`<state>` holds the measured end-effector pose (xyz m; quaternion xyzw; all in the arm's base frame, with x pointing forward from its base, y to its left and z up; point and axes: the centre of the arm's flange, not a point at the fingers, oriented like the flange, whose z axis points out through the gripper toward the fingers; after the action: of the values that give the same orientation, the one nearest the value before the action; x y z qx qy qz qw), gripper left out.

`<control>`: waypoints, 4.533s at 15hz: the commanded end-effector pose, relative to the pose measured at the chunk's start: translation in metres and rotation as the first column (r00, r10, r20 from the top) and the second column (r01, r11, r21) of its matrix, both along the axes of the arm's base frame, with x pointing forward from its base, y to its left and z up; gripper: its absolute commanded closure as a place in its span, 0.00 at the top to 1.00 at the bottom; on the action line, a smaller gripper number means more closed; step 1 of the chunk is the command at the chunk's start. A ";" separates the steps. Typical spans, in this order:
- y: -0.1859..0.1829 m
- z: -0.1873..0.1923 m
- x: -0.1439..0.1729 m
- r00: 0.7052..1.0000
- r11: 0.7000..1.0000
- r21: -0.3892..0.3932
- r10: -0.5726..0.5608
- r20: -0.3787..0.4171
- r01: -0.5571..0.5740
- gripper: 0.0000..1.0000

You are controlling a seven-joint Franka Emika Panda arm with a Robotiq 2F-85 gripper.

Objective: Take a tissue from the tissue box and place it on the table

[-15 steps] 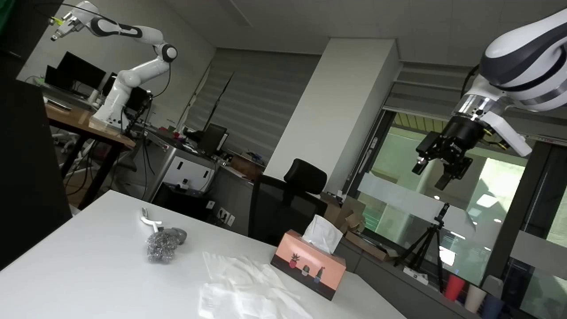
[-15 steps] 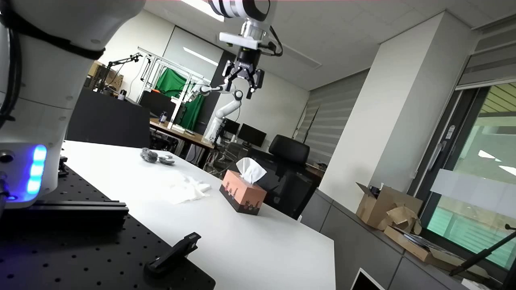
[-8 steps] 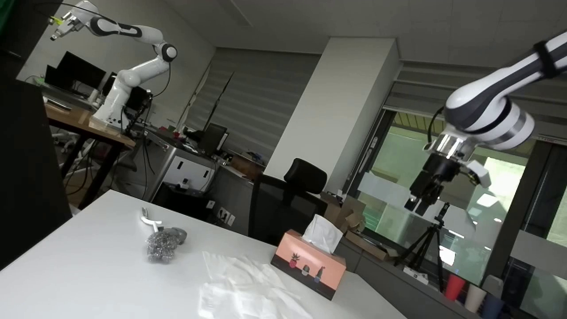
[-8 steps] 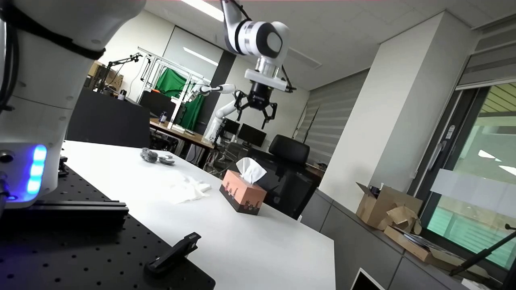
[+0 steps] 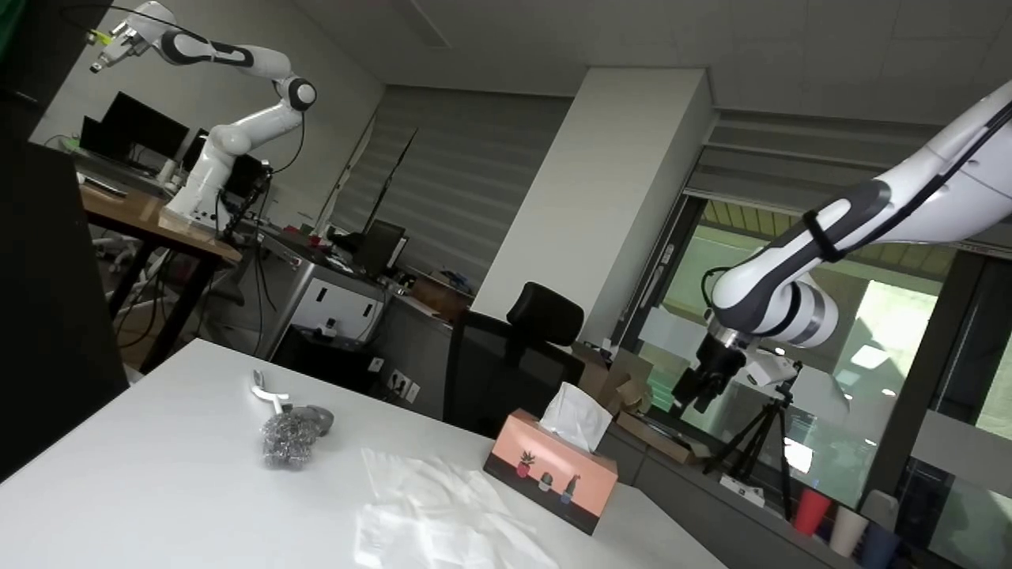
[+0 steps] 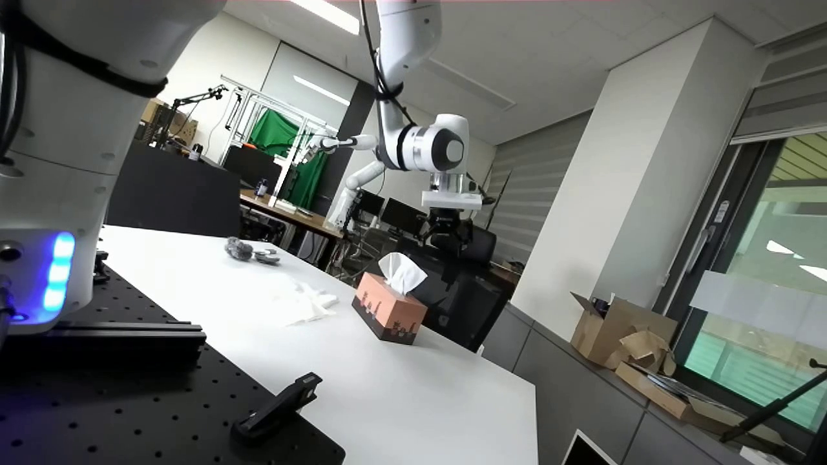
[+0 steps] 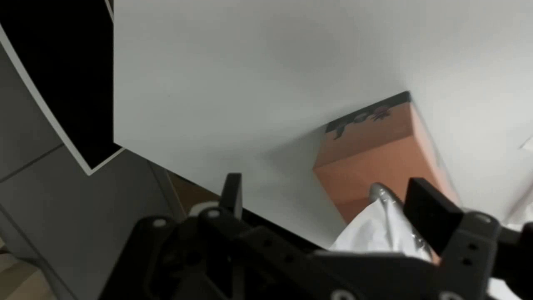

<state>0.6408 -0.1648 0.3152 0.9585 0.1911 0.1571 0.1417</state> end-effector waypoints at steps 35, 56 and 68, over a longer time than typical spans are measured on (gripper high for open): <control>0.082 -0.120 0.167 0.828 0.825 0.068 0.561 0.020 -0.561 0.75; 0.150 0.013 0.183 0.796 0.818 0.036 0.569 -0.209 -0.575 0.00; 0.218 0.126 0.115 0.587 0.610 0.285 0.792 -0.171 -0.740 0.00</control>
<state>0.7795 0.0524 0.4450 0.8174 0.5677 0.0977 -0.0039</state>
